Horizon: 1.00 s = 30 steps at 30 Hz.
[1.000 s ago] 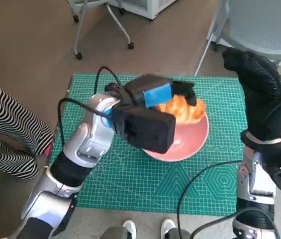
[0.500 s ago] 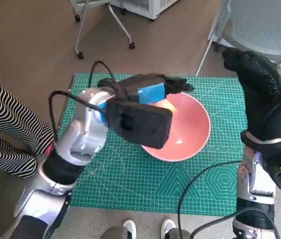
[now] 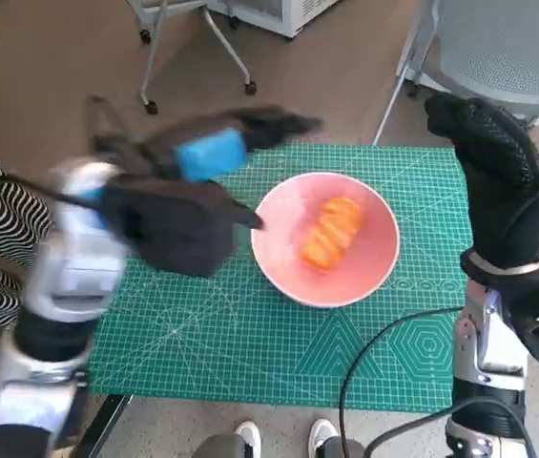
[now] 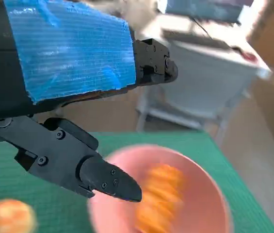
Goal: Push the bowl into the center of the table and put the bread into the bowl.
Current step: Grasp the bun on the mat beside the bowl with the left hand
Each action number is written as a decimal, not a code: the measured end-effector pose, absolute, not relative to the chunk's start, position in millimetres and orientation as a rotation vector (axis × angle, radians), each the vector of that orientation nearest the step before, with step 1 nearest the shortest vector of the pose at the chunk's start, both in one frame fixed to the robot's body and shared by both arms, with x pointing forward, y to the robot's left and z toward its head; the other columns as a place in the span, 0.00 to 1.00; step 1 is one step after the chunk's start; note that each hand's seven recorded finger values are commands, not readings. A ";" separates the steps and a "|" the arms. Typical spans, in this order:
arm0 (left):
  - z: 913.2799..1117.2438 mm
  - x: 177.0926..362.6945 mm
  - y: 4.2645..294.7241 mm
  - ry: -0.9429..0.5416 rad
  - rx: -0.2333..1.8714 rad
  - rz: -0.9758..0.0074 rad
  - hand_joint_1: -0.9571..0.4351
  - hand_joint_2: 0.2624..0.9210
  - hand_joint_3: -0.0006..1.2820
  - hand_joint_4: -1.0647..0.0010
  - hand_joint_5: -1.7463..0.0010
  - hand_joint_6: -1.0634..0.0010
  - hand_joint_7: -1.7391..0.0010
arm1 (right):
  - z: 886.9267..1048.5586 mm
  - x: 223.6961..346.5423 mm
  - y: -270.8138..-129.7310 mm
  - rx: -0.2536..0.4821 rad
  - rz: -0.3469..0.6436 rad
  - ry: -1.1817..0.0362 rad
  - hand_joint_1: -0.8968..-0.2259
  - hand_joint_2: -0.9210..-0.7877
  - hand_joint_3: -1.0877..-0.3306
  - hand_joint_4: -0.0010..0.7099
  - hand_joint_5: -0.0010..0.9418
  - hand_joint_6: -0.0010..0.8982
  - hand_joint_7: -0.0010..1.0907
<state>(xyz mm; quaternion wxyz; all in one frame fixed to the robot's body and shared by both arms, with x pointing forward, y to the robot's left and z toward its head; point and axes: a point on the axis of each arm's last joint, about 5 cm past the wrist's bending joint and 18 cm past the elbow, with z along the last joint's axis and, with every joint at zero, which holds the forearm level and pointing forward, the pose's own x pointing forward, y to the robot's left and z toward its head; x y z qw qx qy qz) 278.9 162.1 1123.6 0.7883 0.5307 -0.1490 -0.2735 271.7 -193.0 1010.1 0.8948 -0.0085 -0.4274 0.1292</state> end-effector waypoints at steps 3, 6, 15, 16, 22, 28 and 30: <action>1127.0 277.0 174.1 -0.319 1.148 -0.553 0.46 0.79 0.00 0.92 0.99 0.81 0.93 | 1010.2 271.8 -192.9 -0.018 0.269 -0.887 0.37 0.00 0.61 0.18 0.01 0.00 0.54; 1128.4 276.1 184.0 -0.314 1.164 -0.513 0.47 0.76 0.00 0.93 0.99 0.81 0.93 | 1010.3 272.1 -192.4 -0.018 0.272 -0.887 0.36 0.00 0.61 0.18 0.01 0.00 0.54; 1118.2 286.1 210.5 -0.242 1.212 -0.466 0.50 0.69 0.00 0.98 1.00 0.84 0.95 | 1011.3 274.0 -191.1 -0.020 0.284 -0.893 0.37 0.00 0.61 0.18 0.00 0.00 0.54; 1116.1 287.4 213.2 -0.227 1.216 -0.466 0.50 0.69 0.00 0.98 1.00 0.84 0.95 | 1011.1 274.2 -191.2 -0.020 0.285 -0.892 0.37 0.00 0.61 0.18 0.00 0.00 0.54; 1105.3 294.0 224.4 -0.168 1.226 -0.474 0.49 0.68 0.00 1.00 1.00 0.85 0.96 | 1011.0 275.1 -191.4 -0.009 0.288 -0.891 0.38 0.00 0.61 0.18 0.00 0.00 0.52; 1094.5 298.7 229.6 -0.128 1.222 -0.496 0.49 0.68 0.00 1.00 1.00 0.85 0.96 | 1011.1 276.0 -191.2 -0.009 0.293 -0.889 0.38 0.00 0.61 0.18 0.00 0.00 0.52; 1091.1 299.4 230.0 -0.117 1.223 -0.505 0.49 0.68 0.00 1.00 1.00 0.84 0.96 | 1010.9 276.3 -191.4 -0.010 0.295 -0.887 0.38 0.00 0.61 0.18 0.00 0.00 0.51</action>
